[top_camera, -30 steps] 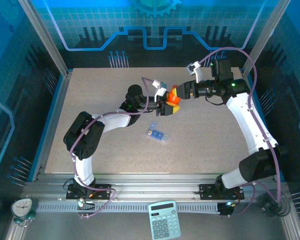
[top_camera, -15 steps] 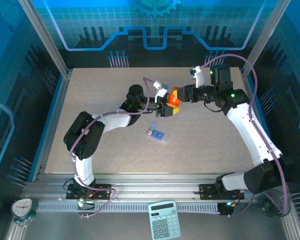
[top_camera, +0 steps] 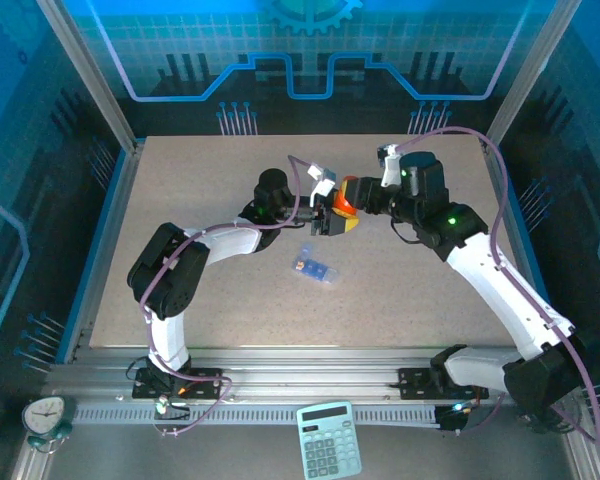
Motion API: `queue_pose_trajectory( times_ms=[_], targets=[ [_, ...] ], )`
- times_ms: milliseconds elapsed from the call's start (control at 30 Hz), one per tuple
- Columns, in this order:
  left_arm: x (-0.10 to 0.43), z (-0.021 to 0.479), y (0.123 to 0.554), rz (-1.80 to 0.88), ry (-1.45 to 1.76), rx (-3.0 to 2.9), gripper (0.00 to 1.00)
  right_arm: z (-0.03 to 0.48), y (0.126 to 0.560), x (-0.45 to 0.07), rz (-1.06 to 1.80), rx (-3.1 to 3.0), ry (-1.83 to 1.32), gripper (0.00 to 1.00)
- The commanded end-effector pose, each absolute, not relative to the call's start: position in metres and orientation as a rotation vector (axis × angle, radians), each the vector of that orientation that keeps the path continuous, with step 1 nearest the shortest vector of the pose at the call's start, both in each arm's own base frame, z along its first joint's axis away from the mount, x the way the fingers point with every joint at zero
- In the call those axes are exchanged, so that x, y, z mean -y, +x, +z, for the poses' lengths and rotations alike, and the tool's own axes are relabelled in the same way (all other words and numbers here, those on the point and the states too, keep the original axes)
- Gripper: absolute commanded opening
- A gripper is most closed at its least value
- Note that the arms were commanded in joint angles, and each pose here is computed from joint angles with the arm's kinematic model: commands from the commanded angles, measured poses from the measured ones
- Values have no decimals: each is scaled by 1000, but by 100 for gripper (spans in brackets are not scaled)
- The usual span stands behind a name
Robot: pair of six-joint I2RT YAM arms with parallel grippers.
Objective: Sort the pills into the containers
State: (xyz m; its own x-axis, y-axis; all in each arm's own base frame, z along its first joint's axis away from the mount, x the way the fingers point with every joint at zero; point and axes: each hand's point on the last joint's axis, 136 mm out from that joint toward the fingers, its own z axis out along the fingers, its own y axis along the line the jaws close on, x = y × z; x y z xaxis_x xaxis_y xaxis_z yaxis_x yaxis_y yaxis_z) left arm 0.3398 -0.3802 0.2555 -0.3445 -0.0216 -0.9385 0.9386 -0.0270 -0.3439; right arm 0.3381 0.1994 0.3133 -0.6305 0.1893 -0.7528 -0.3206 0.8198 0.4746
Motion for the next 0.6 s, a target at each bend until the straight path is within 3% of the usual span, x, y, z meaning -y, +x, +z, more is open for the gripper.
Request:
queue_pose_trajectory(
  times_ms=[0, 167, 367, 567],
  targets=[
    [382, 302, 338, -1430, 1032, -1263, 10, 278, 322, -209, 753, -2271, -106, 43],
    [381, 302, 337, -1430, 1034, -1264, 10, 291, 324, -204, 748, -2258, -116, 53],
    [381, 300, 335, -1427, 1040, -1272, 10, 337, 326, -184, 897, -2162, -117, 76],
    [381, 298, 334, -1430, 1047, -1272, 10, 367, 324, -168, 1076, -2033, -208, 85]
  ],
)
